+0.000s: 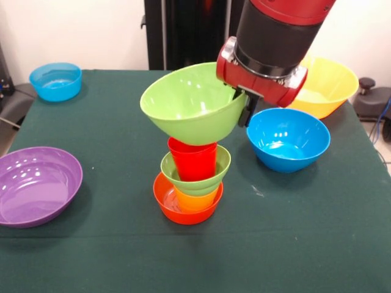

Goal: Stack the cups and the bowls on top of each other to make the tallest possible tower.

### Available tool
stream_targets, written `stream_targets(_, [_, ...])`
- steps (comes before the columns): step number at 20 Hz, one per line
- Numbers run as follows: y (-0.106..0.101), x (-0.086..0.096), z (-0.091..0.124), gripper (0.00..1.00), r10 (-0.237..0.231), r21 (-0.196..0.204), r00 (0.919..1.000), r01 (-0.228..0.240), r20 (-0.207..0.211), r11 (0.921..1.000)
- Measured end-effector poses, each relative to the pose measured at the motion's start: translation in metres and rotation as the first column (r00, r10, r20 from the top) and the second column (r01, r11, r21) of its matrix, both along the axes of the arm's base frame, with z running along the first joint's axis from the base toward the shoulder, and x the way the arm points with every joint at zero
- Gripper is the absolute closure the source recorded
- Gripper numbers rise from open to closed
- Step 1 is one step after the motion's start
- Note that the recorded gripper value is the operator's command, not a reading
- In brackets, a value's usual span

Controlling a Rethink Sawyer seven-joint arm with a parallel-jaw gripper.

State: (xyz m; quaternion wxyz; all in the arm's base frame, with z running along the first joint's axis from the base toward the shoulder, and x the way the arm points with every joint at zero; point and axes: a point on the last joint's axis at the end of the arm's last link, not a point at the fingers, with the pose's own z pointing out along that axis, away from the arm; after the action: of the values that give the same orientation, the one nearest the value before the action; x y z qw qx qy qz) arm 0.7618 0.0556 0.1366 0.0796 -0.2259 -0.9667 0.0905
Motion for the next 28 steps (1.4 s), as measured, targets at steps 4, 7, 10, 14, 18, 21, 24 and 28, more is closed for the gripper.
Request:
stream_targets(4, [0.001,-0.008,0.007,1.00,0.001,0.000,1.0000,-0.001,-0.008,1.0000])
stream_targets(7, [0.002,-0.016,0.013,1.00,0.002,0.000,0.9999,-0.002,-0.016,1.0000])
stream_targets(10, [0.002,-0.025,0.018,1.00,0.004,0.001,0.9998,-0.004,-0.018,1.0000])
stream_targets(14, [0.002,-0.034,0.022,1.00,0.007,0.002,0.9999,-0.007,-0.011,1.0000])
stream_targets(18, [0.003,-0.040,0.022,1.00,0.013,0.003,0.9998,-0.013,0.013,0.9999])
stream_targets(21, [0.003,-0.043,0.021,1.00,0.017,0.004,0.9995,-0.017,0.025,0.9998])
stream_targets(24, [0.004,-0.046,0.019,1.00,0.020,0.004,0.9992,-0.021,0.035,0.9998])
stream_targets(28, [0.005,-0.048,0.013,1.00,0.025,0.006,0.9986,-0.025,0.047,0.9997])
